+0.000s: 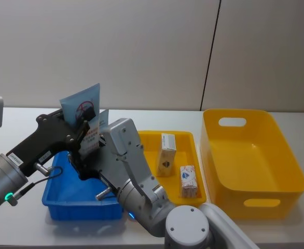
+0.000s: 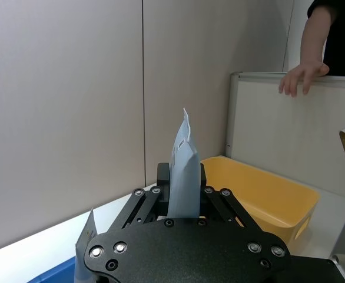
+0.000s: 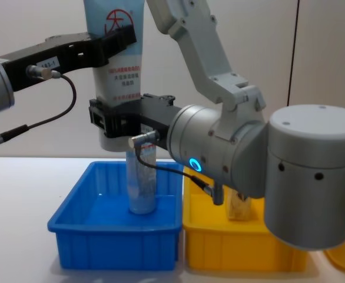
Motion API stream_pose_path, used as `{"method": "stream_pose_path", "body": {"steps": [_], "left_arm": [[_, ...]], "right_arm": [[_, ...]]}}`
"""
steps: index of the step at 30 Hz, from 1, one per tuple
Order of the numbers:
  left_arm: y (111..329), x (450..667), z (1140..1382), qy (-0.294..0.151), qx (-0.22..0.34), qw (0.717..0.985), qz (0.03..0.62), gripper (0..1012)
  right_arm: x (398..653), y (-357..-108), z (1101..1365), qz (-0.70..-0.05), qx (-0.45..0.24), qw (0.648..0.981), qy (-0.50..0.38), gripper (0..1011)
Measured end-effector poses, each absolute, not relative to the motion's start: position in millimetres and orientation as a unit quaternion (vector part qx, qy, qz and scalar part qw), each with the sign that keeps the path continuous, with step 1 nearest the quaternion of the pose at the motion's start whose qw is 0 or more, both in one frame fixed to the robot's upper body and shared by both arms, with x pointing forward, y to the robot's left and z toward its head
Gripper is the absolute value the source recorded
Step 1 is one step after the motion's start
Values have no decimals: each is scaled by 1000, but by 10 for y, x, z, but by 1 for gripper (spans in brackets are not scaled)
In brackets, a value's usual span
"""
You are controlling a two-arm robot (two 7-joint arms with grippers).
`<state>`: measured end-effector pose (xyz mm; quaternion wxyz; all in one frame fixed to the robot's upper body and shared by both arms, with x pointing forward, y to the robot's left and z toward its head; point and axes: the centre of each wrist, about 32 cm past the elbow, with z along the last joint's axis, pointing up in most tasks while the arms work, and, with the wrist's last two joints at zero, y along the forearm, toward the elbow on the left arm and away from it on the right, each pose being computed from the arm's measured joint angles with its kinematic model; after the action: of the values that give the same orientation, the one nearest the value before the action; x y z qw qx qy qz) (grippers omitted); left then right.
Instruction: Bimanual collaborative sorting of washing and personal care products
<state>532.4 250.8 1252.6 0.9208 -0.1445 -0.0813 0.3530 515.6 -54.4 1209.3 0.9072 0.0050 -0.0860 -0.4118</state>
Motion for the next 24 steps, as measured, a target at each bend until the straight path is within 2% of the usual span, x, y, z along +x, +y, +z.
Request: {"method": "stream_pose_path", "body": {"steps": [10, 14, 24], "left_arm": [[2507, 5324, 12525, -81, -144, 921, 353, 198], [2507, 5324, 12526, -81, -145, 921, 352, 272], [2507, 5324, 12526, -81, -145, 921, 353, 605]], "right_arm": [[5152, -557, 12094, -413, 5, 907, -86, 378], [5149, -581, 12096, -416, 5, 906, -84, 360], [5153, -642, 12113, -425, 7, 902, -79, 269]]}}
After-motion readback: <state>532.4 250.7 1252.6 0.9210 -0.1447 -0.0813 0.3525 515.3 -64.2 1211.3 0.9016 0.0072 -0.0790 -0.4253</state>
